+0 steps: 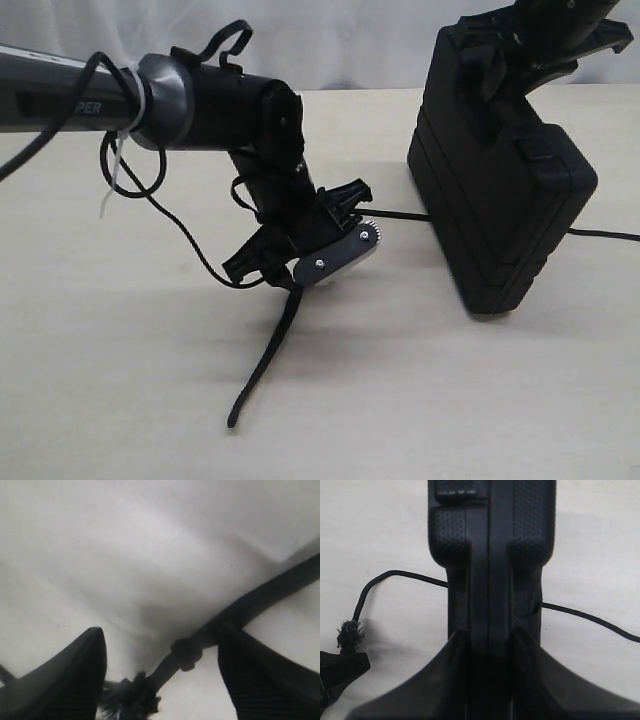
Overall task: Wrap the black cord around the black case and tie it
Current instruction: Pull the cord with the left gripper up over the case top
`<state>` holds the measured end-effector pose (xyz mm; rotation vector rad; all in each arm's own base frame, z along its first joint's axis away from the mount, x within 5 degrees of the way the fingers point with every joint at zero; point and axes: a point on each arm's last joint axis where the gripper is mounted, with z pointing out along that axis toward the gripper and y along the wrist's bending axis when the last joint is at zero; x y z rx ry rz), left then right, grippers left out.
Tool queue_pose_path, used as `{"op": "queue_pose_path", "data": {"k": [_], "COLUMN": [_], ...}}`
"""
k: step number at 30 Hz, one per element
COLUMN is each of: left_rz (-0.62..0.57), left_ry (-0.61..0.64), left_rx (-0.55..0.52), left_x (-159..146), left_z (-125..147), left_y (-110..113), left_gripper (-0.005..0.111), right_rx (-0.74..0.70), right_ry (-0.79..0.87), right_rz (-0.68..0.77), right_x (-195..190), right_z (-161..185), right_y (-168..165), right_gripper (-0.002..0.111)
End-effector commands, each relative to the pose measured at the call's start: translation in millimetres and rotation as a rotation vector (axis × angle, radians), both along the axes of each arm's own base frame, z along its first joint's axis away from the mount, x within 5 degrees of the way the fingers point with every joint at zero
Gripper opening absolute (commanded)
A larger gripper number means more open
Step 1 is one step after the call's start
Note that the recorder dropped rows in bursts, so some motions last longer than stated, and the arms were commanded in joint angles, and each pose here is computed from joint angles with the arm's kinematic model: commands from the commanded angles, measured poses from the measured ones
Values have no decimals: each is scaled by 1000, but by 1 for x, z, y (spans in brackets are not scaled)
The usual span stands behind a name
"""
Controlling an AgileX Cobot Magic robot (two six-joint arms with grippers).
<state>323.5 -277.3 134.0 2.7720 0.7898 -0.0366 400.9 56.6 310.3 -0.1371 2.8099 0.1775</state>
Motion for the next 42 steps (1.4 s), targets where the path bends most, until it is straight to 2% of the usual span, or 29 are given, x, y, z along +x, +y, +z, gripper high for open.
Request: {"op": "queue_pose_path", "data": {"k": [1,5,9,11,13,17,23,32,36,42], "left_rz": [-72,-92,-33,83,213,458,739,1137,1251,1292], "left_ry": [-45,-55,-16,33,80,148,234,501,524,446], "left_rx": [86,116,62,-8,-90,-223,-436,-748,-840,-866], "left_x": [5,7,5,3,3,4,21,69,85,89], "left_z": [-16,-26,-27,-26,-21,-5,24,48,52,52], "left_y": [4,5,1,-5,-11,-20,-13,39,59,57], "left_gripper": [52,38,19,7,0,0,0,0,0,0], "right_rx": [23,23,23,23,23,23,23,19,19,19], "right_ry": [9,12,12,12,12,12,13,20,20,20], "right_rz": [8,8,8,8,8,8,8,8,8,8], "right_x": [-3,-3,-3,-3,-3,-3,-2,-1,-1,-1], "right_z": [0,-1,-1,-1,-1,-1,-2,-4,-4,-4], "right_y": [2,2,2,2,2,2,2,2,2,2], "right_gripper": [4,4,4,4,4,4,4,4,4,4]}}
